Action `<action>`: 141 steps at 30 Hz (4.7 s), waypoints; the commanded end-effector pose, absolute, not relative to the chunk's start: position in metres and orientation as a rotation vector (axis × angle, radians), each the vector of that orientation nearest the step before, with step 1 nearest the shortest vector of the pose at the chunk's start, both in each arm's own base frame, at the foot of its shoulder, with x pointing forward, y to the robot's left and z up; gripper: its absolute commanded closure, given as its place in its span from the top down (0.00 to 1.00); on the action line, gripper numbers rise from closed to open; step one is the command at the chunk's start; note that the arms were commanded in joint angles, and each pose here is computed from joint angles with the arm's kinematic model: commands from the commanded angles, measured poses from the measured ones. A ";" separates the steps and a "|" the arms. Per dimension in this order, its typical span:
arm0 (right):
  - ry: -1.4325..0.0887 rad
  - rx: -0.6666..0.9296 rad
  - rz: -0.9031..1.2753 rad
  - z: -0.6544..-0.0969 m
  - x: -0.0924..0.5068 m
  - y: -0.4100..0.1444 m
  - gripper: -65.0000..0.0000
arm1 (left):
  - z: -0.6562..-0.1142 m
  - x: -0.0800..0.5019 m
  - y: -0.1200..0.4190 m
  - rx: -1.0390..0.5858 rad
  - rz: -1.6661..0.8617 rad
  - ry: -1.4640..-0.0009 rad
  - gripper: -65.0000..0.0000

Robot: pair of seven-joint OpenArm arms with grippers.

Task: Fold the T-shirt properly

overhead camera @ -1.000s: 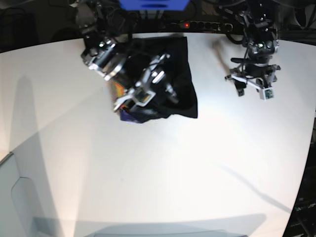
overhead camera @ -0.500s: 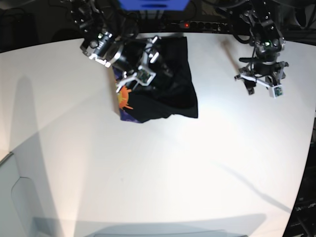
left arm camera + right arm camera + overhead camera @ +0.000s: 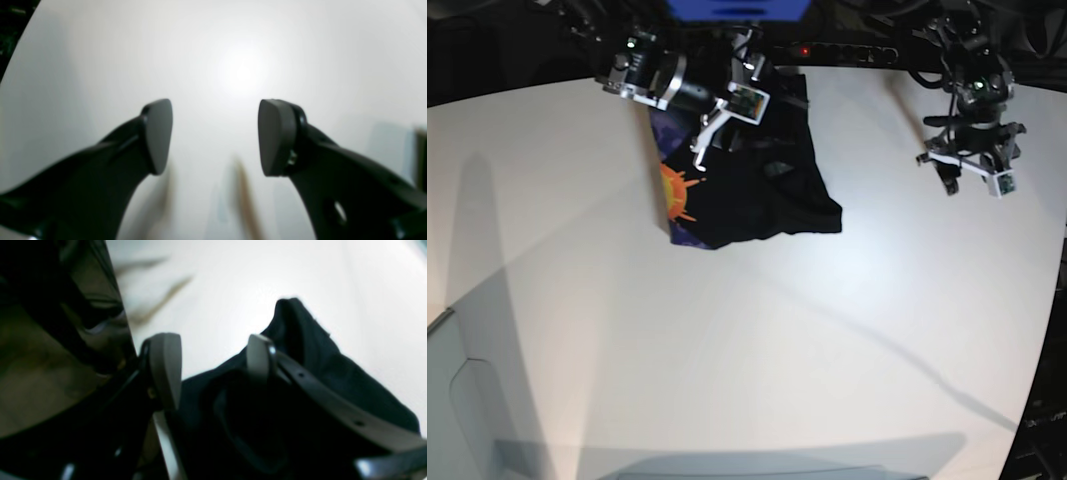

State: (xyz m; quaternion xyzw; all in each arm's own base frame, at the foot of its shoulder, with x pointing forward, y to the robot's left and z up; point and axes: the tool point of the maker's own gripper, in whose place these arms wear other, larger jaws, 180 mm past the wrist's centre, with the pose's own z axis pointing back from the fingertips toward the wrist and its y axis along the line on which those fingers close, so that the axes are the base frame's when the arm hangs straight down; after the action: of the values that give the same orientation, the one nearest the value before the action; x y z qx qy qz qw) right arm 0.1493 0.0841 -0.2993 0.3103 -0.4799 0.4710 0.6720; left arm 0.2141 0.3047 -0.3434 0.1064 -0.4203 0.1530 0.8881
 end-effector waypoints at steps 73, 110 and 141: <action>-1.171 0.351 0.629 -0.333 0.292 -0.042 0.50 | -0.365 0.167 0.134 -0.383 0.213 -0.737 0.60; -1.197 0.364 0.631 -0.309 0.246 -0.036 0.51 | -0.389 0.219 0.090 -0.652 0.409 -0.669 0.60; -1.009 0.360 0.427 -0.399 0.216 -0.084 0.00 | -0.429 0.226 0.071 -0.662 0.358 -0.550 0.00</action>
State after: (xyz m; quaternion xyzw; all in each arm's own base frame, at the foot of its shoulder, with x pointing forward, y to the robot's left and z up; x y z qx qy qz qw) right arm 0.2163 -0.0793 -0.4008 0.1769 -0.4769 0.1946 0.8387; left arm 0.2280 0.0653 -0.4251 -0.3359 -0.2688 0.1723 0.8862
